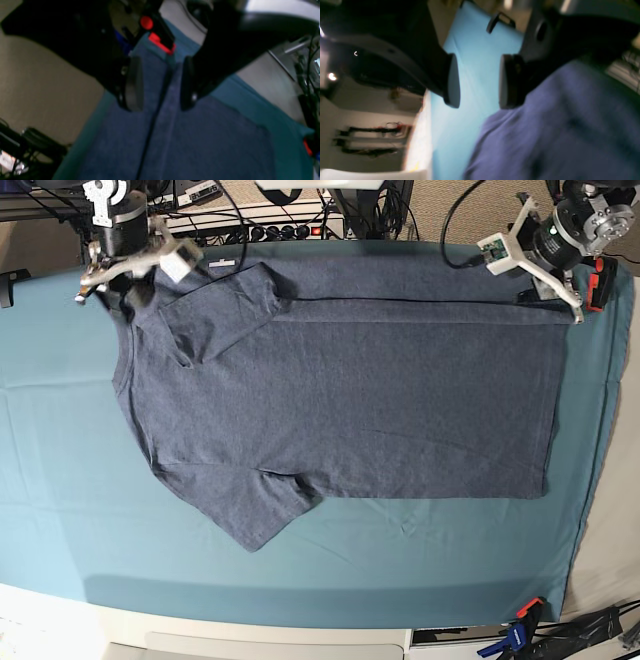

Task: Fold the T-shirt properly
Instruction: 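Open both grippers and release the shirt edge, then move both grippers out to the shirt hem corners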

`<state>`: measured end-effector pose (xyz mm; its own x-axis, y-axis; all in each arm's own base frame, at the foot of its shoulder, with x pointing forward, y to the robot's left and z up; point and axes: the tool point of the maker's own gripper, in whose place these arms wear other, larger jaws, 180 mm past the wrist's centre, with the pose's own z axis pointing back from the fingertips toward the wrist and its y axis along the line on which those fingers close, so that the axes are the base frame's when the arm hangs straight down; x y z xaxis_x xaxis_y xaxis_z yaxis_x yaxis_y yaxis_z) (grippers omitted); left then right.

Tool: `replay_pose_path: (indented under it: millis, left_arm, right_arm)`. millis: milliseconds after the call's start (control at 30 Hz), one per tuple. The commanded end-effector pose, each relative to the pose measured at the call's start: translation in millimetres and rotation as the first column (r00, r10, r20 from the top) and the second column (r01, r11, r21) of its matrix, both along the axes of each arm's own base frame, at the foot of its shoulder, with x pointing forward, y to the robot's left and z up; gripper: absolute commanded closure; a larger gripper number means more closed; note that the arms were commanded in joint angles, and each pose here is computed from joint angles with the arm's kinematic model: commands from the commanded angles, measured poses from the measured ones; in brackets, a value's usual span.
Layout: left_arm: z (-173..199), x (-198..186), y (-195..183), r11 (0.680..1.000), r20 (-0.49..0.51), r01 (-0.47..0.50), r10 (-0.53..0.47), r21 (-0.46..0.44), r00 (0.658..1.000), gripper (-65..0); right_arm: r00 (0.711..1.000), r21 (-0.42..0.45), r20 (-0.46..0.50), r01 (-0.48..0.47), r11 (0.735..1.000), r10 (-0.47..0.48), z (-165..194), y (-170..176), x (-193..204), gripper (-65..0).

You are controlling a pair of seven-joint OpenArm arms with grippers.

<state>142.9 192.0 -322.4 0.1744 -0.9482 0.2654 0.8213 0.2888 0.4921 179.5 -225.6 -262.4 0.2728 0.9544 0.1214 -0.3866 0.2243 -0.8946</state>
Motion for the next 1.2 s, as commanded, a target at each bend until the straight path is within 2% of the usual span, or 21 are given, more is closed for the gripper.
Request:
replay_pose_path:
  millis: [0,167,233,300,367,433,533,600,733,900,1000,1067,1167]
  left_arm:
    - [5,4,2,1.0,0.021,0.007,-0.007,0.012,1.0,-23.9]
    - [7,7,3,1.0,0.039,-0.016,0.015,0.009,0.999,-23.9]
    - [11,15,2,1.0,0.063,-0.024,0.025,-0.005,0.998,-23.9]
    - [15,23,-3,0.997,0.067,-0.046,0.05,-0.057,0.997,-23.9]
    - [21,32,-14,0.989,0.067,-0.058,0.067,-0.137,0.995,-23.9]
    - [29,43,-27,0.973,0.078,-0.06,0.079,-0.225,0.994,-23.9]
    - [39,59,-40,0.942,0.087,-0.055,0.089,-0.33,0.992,-23.9]
    - [34,71,-32,0.931,0.08,-0.086,0.122,-0.354,0.989,-23.9]
    - [17,93,-7,0.911,0.028,-0.176,0.2,-0.372,0.979,-23.9]
    - [5,115,18,0.877,-0.034,-0.264,0.274,-0.401,0.961,-23.9]
    - [6,124,25,0.861,-0.045,-0.287,0.297,-0.42,0.954,-23.9]
    - [8,127,24,0.863,-0.045,-0.278,0.286,-0.423,0.957,-23.9]
    - [12,130,22,0.855,-0.043,-0.276,0.287,-0.439,0.957,-23.9]
  right_arm:
    - [0.999,-0.008,0.039,-0.004,1.0,0.005,10,-1,6,-26.6]
    - [0.997,0.014,0.082,0.004,1.0,-0.005,17,0,17,-26.6]
    - [0.995,0.093,0.094,0.032,0.995,-0.041,17,3,24,-26.6]
    - [0.99,0.211,0.112,0.064,0.975,-0.089,18,8,32,-26.6]
    - [0.981,0.341,0.134,0.088,0.936,-0.141,22,14,43,-26.6]
    - [0.968,0.455,0.164,0.094,0.885,-0.188,29,20,56,-26.6]
    - [0.945,0.574,0.221,0.072,0.816,-0.239,45,30,74,-26.6]
    - [0.93,0.634,0.249,0.054,0.772,-0.269,54,35,84,-26.6]
    - [0.903,0.717,0.293,0.01,0.697,-0.314,68,43,102,-26.6]
    - [0.893,0.759,0.174,0.146,0.635,-0.414,8,17,143,-26.6]
    - [0.869,0.786,0.123,0.209,0.581,-0.479,-12,-9,167,-26.6]
    - [0.847,0.816,0.105,0.226,0.532,-0.522,-12,-27,181,-26.6]
    - [0.825,0.885,0.08,0.2,0.421,-0.559,3,-46,199,-26.6]
